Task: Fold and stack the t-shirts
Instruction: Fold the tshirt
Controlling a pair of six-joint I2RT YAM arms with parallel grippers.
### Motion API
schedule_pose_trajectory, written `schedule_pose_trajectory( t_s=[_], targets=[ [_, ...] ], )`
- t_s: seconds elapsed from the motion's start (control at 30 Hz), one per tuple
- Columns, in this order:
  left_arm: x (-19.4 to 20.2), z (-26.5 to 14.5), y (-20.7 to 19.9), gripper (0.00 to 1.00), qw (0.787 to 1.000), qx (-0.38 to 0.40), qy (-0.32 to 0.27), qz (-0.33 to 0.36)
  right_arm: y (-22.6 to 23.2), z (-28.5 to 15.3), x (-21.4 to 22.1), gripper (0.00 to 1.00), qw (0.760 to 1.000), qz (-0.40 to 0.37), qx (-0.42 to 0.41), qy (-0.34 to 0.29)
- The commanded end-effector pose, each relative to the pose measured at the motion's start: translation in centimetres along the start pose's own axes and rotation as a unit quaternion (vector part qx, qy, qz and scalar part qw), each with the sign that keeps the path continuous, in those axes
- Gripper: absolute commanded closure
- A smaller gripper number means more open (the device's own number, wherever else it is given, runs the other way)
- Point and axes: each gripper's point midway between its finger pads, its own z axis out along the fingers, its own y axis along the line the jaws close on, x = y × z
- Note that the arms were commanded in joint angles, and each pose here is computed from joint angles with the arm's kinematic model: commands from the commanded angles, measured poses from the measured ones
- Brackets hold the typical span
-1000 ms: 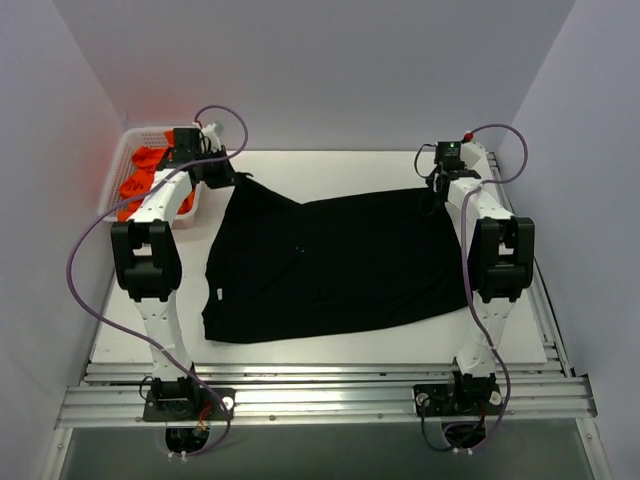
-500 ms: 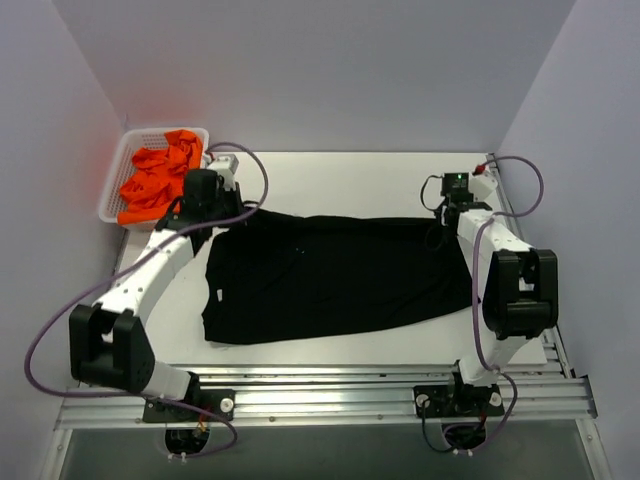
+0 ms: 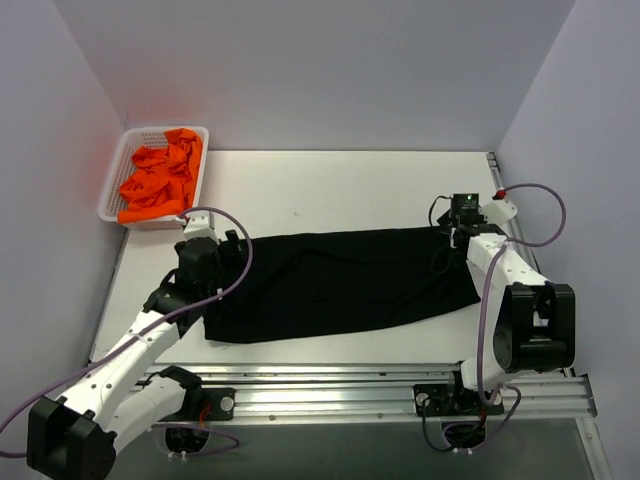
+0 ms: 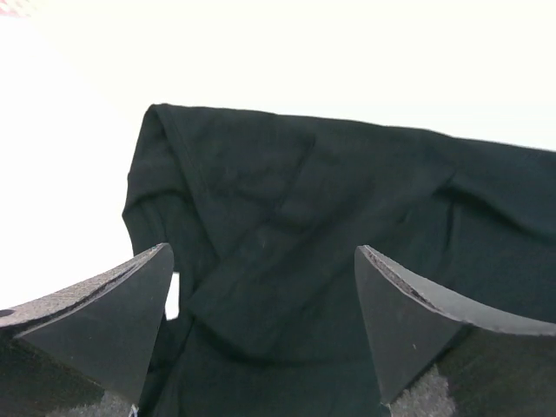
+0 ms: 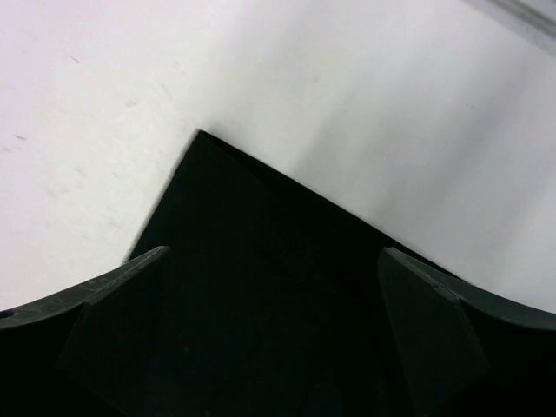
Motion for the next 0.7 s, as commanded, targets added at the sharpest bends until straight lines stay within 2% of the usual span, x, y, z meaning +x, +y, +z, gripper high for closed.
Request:
schedule_pose_trajectory(
  t_s=[0.0,0.17,0.23,0.27,0.3,0.37,0.47,0.5,0.53,0.67],
  targets=[
    [-4.4,0.0,-1.2,0.06,0.997,0.0,-0.068,-0.038,1.8,-2.6,-5.4,0.0,0.997,0.042,-0.022,-0.061],
    [-2.4,3.2,-1.5,0.06,0.998,-0.024,-0.033,-0.048,5.1,-2.9,-4.4,0.03,0.996,0.024,-0.075,-0.047],
    [-1.2,4.6,-2.2,0.06,0.998,-0.021,-0.016,-0.057,6.0,-2.6,-3.2,0.11,0.996,0.008,-0.082,-0.038],
    [-0.7,5.0,-2.7,0.06,0.998,-0.012,-0.008,-0.059,7.1,-2.7,-2.7,0.16,0.994,0.005,-0.097,-0.041],
    [-0.2,5.3,-3.1,0.04,0.998,-0.008,-0.004,-0.059,7.5,-2.6,-2.3,0.36,0.994,-0.003,-0.101,-0.038],
    [1.0,6.1,-3.5,0.0,0.998,-0.011,0.013,-0.064,8.3,-1.8,-0.6,0.51,0.994,-0.018,-0.107,-0.022],
    [2.6,6.4,-3.5,0.28,0.996,-0.019,0.036,-0.076,9.3,-0.5,1.5,0.75,0.993,-0.046,-0.113,0.0],
    [3.0,6.4,-3.4,0.49,0.996,-0.022,0.04,-0.078,9.5,-0.2,1.9,0.92,0.992,-0.053,-0.114,0.005],
    [3.5,6.6,-3.3,0.58,0.996,-0.028,0.045,-0.077,9.7,0.7,2.7,0.99,0.992,-0.061,-0.108,0.014],
    [5.1,8.1,-3.4,0.83,0.994,-0.047,0.072,-0.065,10.2,2.7,5.1,1.0,0.99,-0.081,-0.102,0.045]
  ],
)
